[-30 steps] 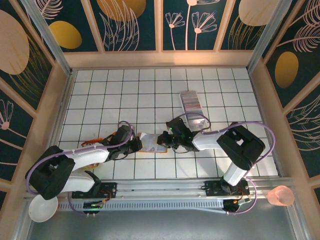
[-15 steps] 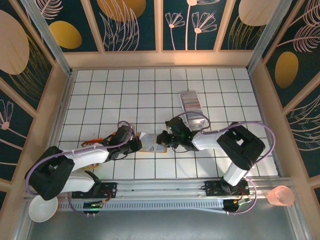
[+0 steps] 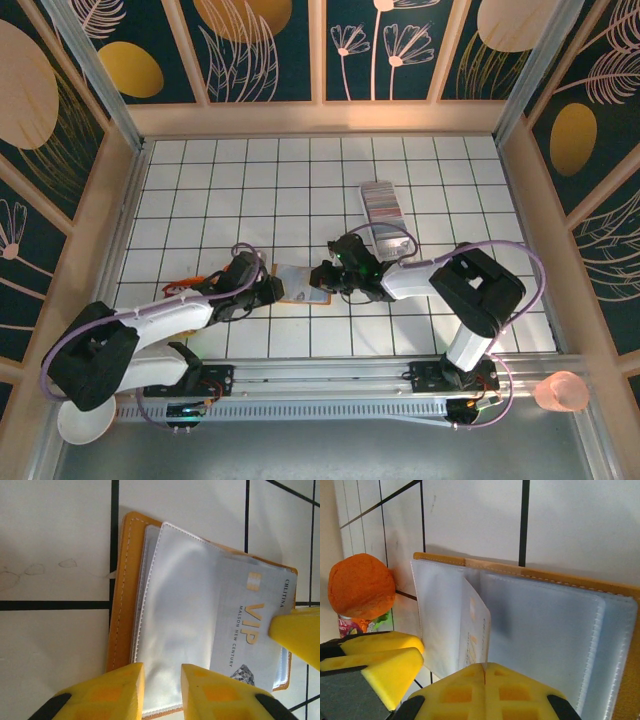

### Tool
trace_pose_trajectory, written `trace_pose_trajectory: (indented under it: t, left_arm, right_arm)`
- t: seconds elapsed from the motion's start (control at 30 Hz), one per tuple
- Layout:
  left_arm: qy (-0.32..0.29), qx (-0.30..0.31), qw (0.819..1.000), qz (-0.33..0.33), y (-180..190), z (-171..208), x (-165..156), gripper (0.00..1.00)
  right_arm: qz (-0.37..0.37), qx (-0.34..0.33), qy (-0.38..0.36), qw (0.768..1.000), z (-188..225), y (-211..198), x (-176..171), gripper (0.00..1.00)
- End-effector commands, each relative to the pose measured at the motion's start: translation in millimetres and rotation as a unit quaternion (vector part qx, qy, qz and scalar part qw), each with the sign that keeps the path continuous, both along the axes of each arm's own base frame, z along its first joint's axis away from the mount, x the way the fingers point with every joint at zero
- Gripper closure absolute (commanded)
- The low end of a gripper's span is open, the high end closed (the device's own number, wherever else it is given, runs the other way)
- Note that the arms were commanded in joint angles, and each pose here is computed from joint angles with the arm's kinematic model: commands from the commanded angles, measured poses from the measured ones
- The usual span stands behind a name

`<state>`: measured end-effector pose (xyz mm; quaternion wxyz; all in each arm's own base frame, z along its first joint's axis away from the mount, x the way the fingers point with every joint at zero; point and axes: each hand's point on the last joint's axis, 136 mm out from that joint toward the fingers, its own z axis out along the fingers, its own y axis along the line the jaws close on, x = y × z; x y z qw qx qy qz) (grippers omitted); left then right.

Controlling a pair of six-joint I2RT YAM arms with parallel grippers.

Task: Put the credit cards into the card holder

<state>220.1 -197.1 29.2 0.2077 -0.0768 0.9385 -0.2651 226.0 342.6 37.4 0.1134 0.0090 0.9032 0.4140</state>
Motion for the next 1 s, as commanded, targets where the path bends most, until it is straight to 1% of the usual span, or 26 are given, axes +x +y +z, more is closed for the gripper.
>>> trace_pose_trajectory:
  t: [0.0,0.1,0.2,0.63,0.97]
  left_arm:
    - [0.0,0.022,1.0,0.01,12,-4,-5,0.73]
    - [-0.005,0.033,0.999,0.019,19,-5,-5,0.72]
    - [-0.001,0.042,0.999,0.022,22,-9,-6,0.72]
    - [0.022,0.054,0.998,0.013,23,-24,-12,0.85]
    - [0.033,0.045,0.998,-0.001,17,-27,-17,0.92]
  right_arm:
    - [-0.001,-0.008,0.0,1.0,-4,4,1,1.0]
    - [-0.003,-0.011,0.0,1.0,-5,4,1,1.0]
    - [-0.004,-0.012,0.0,1.0,-5,3,2,1.0]
    - [0.005,0.003,-0.012,1.0,1,10,3,1.0]
    - [0.015,0.008,-0.011,1.0,0,16,-1,1.0]
